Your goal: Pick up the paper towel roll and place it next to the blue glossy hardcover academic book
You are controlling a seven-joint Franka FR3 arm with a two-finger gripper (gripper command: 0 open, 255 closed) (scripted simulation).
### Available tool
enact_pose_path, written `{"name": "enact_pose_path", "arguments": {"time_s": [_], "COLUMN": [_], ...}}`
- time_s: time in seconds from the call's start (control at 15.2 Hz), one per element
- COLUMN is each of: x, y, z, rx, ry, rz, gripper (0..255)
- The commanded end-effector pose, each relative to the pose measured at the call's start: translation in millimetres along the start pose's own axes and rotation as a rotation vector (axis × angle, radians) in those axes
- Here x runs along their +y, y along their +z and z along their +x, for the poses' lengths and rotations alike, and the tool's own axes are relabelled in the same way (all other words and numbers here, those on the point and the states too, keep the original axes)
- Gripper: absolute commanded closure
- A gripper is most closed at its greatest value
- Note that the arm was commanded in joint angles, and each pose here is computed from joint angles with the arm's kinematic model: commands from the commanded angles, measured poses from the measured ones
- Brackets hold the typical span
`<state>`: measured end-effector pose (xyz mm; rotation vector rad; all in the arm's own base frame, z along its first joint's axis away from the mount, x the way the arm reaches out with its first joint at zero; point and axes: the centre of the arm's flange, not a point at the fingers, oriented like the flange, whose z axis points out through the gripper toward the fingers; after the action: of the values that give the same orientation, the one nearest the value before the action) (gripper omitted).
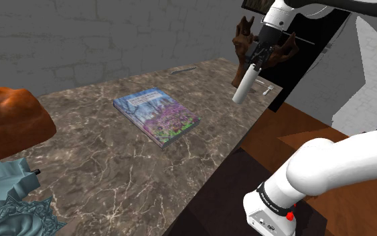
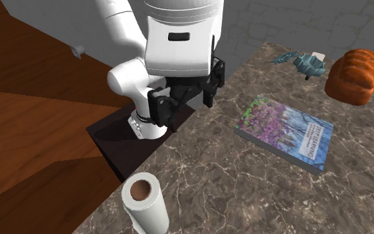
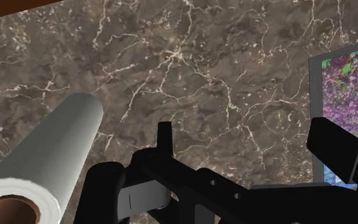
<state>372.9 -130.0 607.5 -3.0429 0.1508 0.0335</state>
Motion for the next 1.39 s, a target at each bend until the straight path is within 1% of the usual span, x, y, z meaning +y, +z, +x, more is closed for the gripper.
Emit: {"name": "enact_pose_path", "arguments": {"time_s": [0.0,0.73,0.79,1.25,1.32], "x": [22,147,149,150,150], "y": [-3,-9,-9,31,31], "z": [13,78,79,79,79], "rx": [-0.001,-0.009,-0.009,-0.009,-0.009], "ry": [0.007,0.051,0.051,0.051,0.051], "rz": [-0.007,-0.038,-0.039,-0.039,-0.039], "gripper": [0,0,0,0,0]}}
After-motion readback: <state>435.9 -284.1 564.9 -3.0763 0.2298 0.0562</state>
